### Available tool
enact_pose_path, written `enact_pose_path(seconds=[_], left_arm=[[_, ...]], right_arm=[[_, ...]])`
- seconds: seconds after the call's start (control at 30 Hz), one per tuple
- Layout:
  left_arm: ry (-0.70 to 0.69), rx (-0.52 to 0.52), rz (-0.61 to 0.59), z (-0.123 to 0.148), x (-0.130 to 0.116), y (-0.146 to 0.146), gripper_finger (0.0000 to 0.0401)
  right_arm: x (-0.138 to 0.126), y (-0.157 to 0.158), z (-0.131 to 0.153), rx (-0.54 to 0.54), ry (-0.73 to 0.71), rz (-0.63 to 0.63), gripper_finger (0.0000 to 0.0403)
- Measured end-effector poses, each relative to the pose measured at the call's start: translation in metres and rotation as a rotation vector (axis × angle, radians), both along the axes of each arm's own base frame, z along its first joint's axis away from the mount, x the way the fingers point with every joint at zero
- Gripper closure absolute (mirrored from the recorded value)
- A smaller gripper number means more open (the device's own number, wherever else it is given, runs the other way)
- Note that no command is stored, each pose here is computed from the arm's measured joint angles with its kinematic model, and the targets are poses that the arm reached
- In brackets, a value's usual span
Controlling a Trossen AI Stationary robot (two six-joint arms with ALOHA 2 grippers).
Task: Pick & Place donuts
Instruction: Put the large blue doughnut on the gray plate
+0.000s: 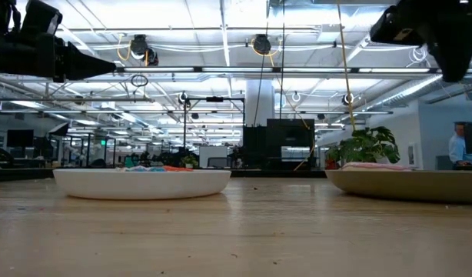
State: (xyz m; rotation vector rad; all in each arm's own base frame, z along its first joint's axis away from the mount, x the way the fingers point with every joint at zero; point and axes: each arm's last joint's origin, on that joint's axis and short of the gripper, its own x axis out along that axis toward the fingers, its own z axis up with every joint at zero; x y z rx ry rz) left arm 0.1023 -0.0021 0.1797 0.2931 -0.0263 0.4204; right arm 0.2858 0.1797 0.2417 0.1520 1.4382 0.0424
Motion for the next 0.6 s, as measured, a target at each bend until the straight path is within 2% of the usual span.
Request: enact_pose_path(seconds=[0.33,0.47,0.6], left_arm=[[0.028,0.004,0.000,-0.003,0.000,0.000,0.0368],[0.028,0.004,0.000,-0.003,0.000,0.000,0.0368],[0.029,0.004,0.000,-0.003,0.000,0.000,0.0368]], right_arm=[[0.001,0.004,-0.005,0.022,-0.041,0.015,0.0293],[0.000,0.013,-0.016,0.078,-0.085,0.141,0.0282],[-0.005,0.023,-0.028,0.122,-0.124,0.226,0.0247]])
